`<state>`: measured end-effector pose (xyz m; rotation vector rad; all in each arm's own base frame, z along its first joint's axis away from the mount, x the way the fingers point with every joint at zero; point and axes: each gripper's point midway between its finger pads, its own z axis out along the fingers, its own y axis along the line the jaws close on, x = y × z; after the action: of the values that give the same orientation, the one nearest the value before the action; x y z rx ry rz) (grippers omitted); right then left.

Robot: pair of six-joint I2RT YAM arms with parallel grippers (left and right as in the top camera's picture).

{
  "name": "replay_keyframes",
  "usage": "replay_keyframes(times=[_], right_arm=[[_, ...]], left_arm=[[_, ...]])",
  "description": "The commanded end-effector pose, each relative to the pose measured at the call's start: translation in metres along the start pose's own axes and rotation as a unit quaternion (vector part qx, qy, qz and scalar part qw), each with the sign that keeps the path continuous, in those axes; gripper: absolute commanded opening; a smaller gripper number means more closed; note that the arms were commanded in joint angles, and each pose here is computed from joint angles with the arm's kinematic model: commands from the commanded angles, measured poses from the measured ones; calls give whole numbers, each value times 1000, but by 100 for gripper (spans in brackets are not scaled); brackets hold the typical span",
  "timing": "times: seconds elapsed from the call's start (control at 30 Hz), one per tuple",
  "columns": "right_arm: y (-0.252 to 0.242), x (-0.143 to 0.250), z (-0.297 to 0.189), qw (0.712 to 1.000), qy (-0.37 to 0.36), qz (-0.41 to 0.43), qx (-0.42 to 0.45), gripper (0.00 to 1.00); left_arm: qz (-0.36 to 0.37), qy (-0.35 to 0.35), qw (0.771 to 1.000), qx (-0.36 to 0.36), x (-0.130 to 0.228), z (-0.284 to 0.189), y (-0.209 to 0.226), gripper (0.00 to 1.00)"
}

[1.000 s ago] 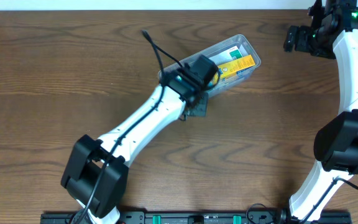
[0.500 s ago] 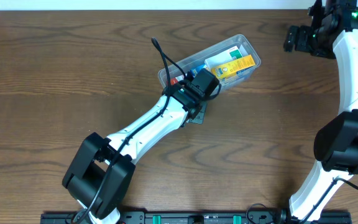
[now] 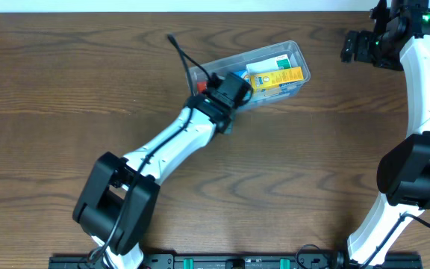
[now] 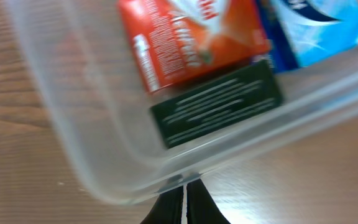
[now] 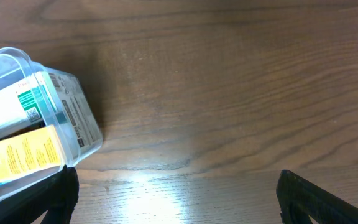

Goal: Pack container

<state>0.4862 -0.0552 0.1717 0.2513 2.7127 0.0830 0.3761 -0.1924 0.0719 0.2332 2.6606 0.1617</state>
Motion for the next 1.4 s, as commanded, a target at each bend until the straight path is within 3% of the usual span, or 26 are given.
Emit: replay_keyframes(times=[0.0, 0.5, 0.77, 0.83, 0.87, 0.97, 1.37], right_arm=[[2, -4, -4, 1000, -7, 5, -1, 99], [2, -4, -4, 1000, -7, 5, -1, 99], [2, -4, -4, 1000, -7, 5, -1, 99], [2, -4, -4, 1000, -7, 5, -1, 99], [2, -4, -4, 1000, -7, 5, -1, 99], [2, -4, -4, 1000, -7, 5, -1, 99], [2, -4, -4, 1000, -7, 5, -1, 99]], left_arm=[[-13, 3, 999, -33, -4, 12, 28, 6], [-47, 10, 998, -47, -8, 17, 58, 6], [-102, -7, 993, -50, -13, -25, 85, 8], [-137, -18, 990, -42, -16, -41, 91, 17], [-148, -23, 988, -37, -17, -48, 92, 41], [-156, -38, 987, -22, -19, -70, 94, 98], [-154, -36, 987, -23, -13, -85, 100, 98]])
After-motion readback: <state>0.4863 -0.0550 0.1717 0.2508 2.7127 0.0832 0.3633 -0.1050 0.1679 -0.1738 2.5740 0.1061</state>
